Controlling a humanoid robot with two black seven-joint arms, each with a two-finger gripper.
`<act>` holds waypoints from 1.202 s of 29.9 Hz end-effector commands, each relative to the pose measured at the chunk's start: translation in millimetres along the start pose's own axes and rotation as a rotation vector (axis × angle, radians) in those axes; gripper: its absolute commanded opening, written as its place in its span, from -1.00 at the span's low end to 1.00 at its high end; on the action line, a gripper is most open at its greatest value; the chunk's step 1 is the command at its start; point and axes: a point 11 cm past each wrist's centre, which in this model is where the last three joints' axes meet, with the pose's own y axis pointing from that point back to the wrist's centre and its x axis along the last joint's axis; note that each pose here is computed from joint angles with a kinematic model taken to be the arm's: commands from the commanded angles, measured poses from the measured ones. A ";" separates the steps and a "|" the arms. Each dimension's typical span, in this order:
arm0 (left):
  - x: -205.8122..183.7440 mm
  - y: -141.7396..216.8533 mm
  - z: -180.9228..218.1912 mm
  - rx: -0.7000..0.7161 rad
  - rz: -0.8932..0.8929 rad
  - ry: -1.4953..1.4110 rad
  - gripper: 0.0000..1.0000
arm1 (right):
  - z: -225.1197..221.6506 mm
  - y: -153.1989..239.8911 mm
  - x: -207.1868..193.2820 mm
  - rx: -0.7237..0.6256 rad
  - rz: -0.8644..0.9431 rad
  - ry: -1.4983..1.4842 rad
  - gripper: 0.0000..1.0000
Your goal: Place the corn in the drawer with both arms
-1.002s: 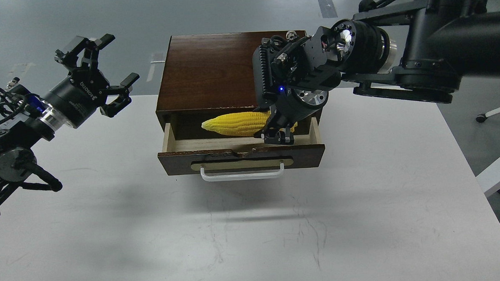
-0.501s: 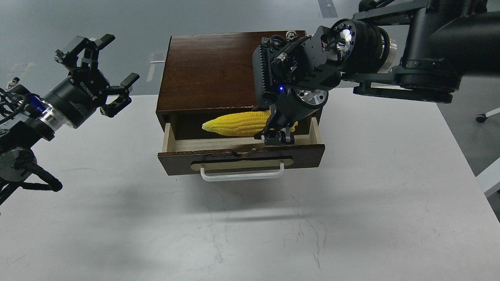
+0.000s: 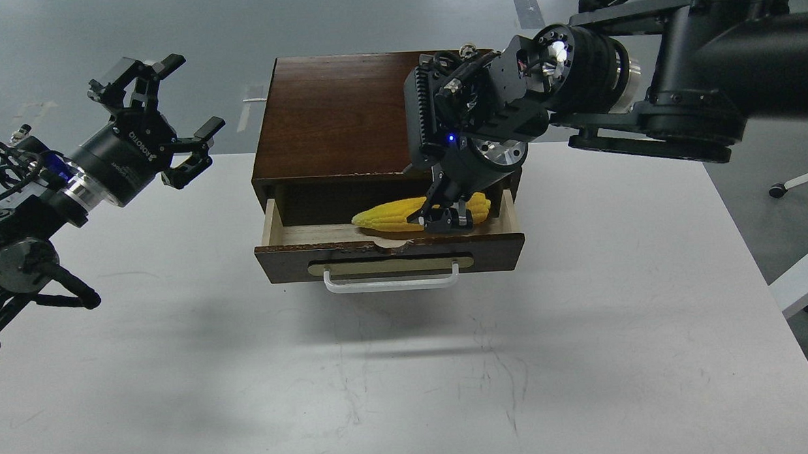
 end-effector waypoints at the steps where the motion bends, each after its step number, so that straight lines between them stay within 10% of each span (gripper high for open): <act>1: -0.1 -0.1 0.0 0.000 0.000 0.000 0.96 | 11.4 16.4 6.4 -0.026 0.064 -0.075 0.27; 10: 0.0 0.2 -0.8 -0.001 0.001 0.002 0.96 | 50.5 83.7 -9.5 -0.057 0.400 -0.621 0.92; 19: -0.4 0.9 -5.6 0.007 0.002 0.008 0.96 | 80.0 123.8 -103.0 -0.065 0.889 -1.329 0.98; 36: -0.7 8.5 -23.0 0.021 0.016 0.038 0.96 | 39.0 64.2 -254.4 -0.018 1.505 -2.240 1.00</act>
